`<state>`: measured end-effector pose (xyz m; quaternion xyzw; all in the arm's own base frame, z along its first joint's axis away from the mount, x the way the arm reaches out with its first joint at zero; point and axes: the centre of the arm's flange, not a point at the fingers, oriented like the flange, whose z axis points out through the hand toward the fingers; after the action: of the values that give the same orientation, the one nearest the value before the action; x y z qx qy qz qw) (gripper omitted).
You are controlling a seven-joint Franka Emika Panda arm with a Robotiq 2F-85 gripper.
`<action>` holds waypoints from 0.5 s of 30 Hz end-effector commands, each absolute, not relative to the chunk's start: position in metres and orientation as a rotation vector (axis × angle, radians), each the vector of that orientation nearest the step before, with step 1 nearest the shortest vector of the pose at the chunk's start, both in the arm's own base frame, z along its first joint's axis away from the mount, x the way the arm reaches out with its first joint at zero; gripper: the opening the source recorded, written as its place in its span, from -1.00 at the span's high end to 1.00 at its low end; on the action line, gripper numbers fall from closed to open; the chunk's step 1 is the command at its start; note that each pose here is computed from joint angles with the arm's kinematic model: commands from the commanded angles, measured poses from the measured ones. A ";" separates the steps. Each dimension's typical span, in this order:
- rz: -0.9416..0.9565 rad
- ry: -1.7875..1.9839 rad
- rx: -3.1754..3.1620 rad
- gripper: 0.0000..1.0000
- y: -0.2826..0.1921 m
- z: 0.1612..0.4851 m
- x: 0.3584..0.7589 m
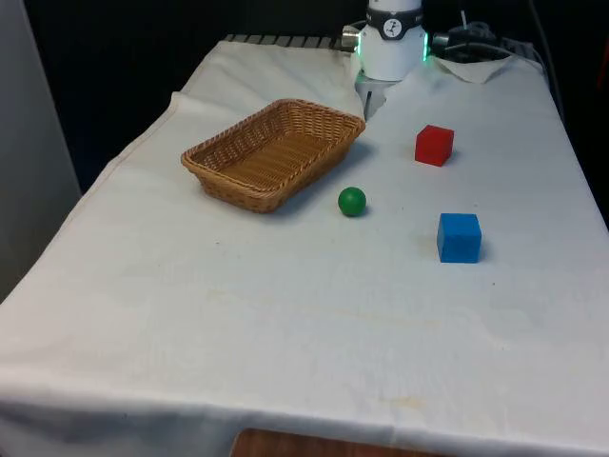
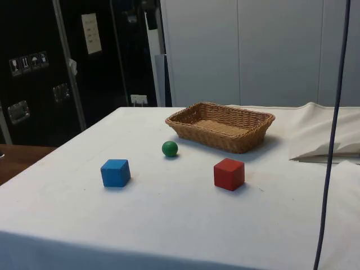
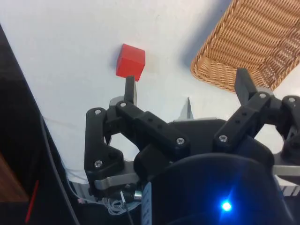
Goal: Place all non-red objects into the basket.
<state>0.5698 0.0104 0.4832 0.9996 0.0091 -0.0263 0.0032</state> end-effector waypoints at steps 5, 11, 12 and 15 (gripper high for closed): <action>-0.049 0.031 3.126 -1.00 0.024 0.485 0.573; -0.032 0.036 3.127 -1.00 0.033 0.484 0.575; -0.030 0.037 3.127 -1.00 0.035 0.484 0.575; -0.019 0.041 3.126 -1.00 0.042 0.484 0.577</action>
<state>0.5745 0.0399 0.4837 0.9999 0.0148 -0.0068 0.0047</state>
